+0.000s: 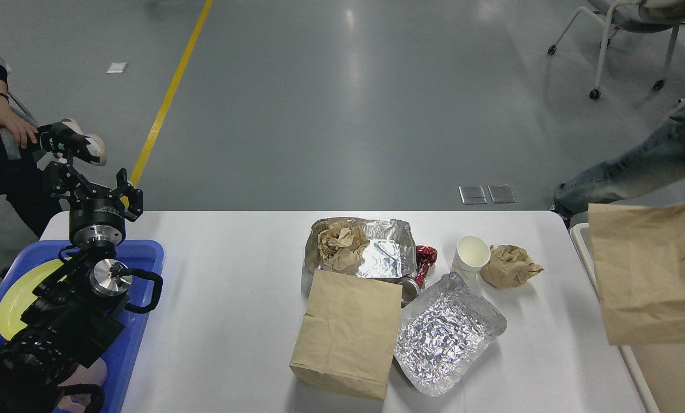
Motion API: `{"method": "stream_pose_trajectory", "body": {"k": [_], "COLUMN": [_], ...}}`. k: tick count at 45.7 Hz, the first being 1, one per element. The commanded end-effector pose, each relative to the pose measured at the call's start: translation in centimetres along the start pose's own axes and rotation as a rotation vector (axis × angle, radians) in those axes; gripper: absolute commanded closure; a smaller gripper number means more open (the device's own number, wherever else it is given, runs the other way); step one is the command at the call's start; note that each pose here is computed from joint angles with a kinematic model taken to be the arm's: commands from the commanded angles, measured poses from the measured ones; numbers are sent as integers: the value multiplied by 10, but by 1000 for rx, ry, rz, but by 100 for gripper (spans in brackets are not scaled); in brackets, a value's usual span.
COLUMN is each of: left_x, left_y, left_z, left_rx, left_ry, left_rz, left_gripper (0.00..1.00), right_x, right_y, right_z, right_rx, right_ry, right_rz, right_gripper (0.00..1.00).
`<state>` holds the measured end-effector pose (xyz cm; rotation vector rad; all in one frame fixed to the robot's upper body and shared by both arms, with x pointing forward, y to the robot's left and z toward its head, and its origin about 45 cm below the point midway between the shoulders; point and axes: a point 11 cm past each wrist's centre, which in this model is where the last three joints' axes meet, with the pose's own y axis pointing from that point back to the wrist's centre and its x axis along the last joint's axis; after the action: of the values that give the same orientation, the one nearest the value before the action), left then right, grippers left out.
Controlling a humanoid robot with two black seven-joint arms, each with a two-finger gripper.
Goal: Tidy desktop
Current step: 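Grasp the brown paper bag and drop it into the white bin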
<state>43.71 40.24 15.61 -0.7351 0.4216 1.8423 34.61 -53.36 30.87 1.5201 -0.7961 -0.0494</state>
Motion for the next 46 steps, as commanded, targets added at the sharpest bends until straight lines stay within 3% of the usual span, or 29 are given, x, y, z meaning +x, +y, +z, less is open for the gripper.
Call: {"method": "stream_pose_trajectory", "body": {"k": [1,12,19,32,43,44,46], "left_x": [0,0,0,0,0,0,0], "left_y": [0,0,0,0,0,0,0], "left_z": [0,0,0,0,0,0,0], "left_rx": [-1,0,0,0,-1,0,0], "left_ry": [1,0,0,0,1,0,0], "left_rz": [1,0,0,0,1,0,0], "left_gripper": [3,3,3,3,3,3,3], "right_x": [23,64,88,84,9,4,-6], "right_y": [31,100,110,34,-46,-51,-63], "right_z": [-25,-81,-77,35,125,130,136], "right_rx": [71,233,232,-8,-203,-217,-236], "right_ry": [-3,31,12,-143,-179,-170,-151], "right_rz": [30,125,216,280,249,264,302], "right_gripper": [100,100,100,100,100,95,62]}}
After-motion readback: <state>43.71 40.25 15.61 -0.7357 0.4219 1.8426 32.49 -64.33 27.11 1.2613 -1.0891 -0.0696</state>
